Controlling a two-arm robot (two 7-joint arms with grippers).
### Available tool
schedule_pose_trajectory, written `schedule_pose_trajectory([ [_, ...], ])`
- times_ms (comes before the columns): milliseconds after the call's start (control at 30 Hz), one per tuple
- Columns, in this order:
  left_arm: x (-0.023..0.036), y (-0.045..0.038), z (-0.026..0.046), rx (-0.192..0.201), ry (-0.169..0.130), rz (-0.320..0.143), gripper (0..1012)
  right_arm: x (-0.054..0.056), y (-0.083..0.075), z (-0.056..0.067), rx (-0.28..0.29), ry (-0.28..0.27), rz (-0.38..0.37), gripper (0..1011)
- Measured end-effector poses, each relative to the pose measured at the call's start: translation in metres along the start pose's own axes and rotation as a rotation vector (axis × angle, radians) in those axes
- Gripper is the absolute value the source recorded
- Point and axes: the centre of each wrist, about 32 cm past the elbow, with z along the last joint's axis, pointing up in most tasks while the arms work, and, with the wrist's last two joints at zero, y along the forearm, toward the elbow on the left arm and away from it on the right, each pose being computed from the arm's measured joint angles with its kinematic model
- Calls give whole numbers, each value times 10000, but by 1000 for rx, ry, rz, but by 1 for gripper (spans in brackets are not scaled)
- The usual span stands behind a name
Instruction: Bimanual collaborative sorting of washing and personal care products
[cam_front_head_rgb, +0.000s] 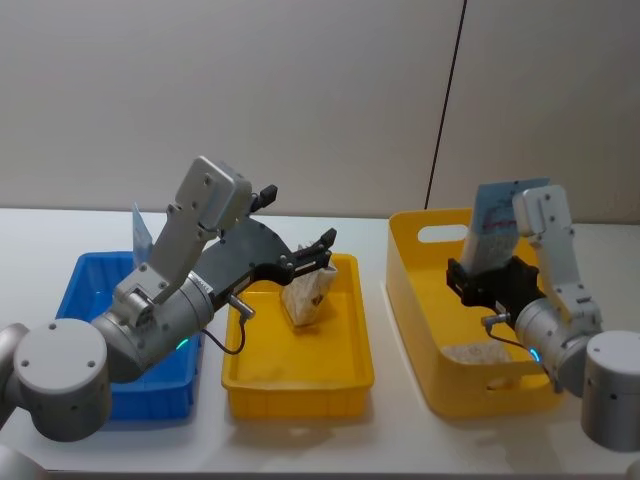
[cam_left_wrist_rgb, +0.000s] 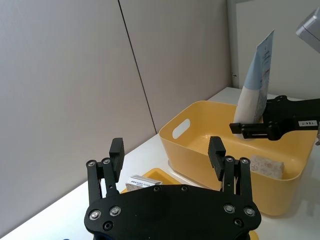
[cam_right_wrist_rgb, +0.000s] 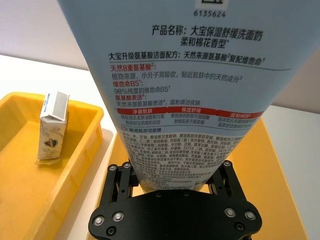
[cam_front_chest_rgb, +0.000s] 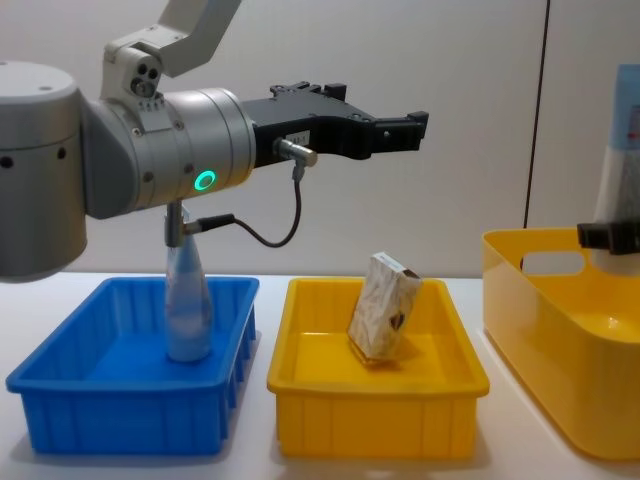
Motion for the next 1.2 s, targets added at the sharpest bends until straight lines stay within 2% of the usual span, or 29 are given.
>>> schedule_pose_trajectory([
  [133, 0, 0, 0, 0, 0, 0, 1001, -4, 0, -3, -5, 3, 1, 629],
  [233, 0, 0, 0, 0, 0, 0, 1001, -7, -1, -1, -6, 4, 4, 670],
  [367, 0, 0, 0, 0, 0, 0, 1001, -12, -4, 0, -9, 3, 7, 799],
  [400, 0, 0, 0, 0, 0, 0, 1001, -13, -4, 0, -10, 3, 7, 857],
  [600, 0, 0, 0, 0, 0, 0, 1001, -20, -15, 4, -13, 2, 9, 997],
  [1200, 0, 0, 0, 0, 0, 0, 1002, -25, -48, -4, -11, 1, 0, 1004],
])
